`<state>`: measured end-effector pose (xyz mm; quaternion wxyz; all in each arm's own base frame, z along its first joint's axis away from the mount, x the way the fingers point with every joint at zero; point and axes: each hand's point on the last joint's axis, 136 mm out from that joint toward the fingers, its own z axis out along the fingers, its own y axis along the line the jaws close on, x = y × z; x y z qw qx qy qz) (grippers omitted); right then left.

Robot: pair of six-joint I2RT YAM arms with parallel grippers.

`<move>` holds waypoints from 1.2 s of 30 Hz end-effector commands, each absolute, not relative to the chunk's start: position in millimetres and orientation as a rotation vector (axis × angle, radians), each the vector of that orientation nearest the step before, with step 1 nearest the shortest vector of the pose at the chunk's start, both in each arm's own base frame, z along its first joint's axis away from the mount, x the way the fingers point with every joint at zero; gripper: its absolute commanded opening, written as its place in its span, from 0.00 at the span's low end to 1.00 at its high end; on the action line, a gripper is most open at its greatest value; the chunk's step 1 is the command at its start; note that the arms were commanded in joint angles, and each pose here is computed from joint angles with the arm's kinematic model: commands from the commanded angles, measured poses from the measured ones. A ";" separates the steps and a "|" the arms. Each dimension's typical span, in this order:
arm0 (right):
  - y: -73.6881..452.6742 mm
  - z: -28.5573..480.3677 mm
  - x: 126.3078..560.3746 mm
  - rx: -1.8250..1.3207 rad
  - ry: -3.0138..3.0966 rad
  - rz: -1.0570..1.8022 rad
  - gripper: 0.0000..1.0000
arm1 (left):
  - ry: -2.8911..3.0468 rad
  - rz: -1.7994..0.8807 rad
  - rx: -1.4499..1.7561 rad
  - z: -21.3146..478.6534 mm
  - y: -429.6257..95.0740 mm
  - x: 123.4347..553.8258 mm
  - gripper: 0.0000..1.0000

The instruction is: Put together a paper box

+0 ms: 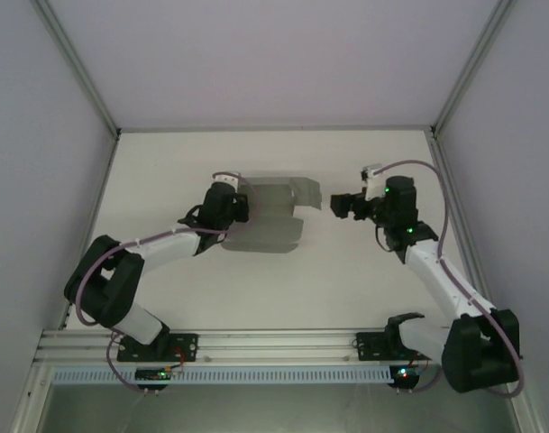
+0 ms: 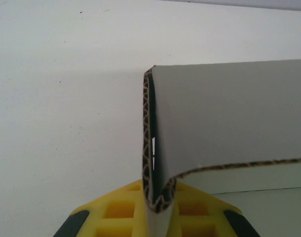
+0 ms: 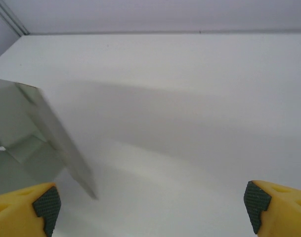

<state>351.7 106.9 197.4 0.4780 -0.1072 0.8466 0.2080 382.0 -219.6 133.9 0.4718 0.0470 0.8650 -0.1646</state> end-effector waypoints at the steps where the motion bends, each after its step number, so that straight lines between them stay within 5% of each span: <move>1: 130.2 190.7 340.8 -0.430 2.114 0.759 0.93 | 2.095 -0.488 0.189 147.3 -229.0 374.2 0.00; 9: 178.8 187.1 366.9 -0.725 2.069 0.933 0.73 | 2.108 -0.503 0.207 144.7 -233.7 375.0 0.00; 19: 226.8 158.8 316.1 -1.109 2.082 0.992 0.70 | 2.139 -0.435 0.183 139.9 -231.7 387.5 0.00; 32: 263.2 153.0 355.5 -0.950 2.149 0.788 0.50 | 2.161 -0.350 0.220 130.1 -235.6 387.8 0.00; 36: 241.1 137.9 402.0 -0.519 2.286 0.471 0.48 | 2.154 -0.353 0.236 131.4 -242.6 385.9 0.00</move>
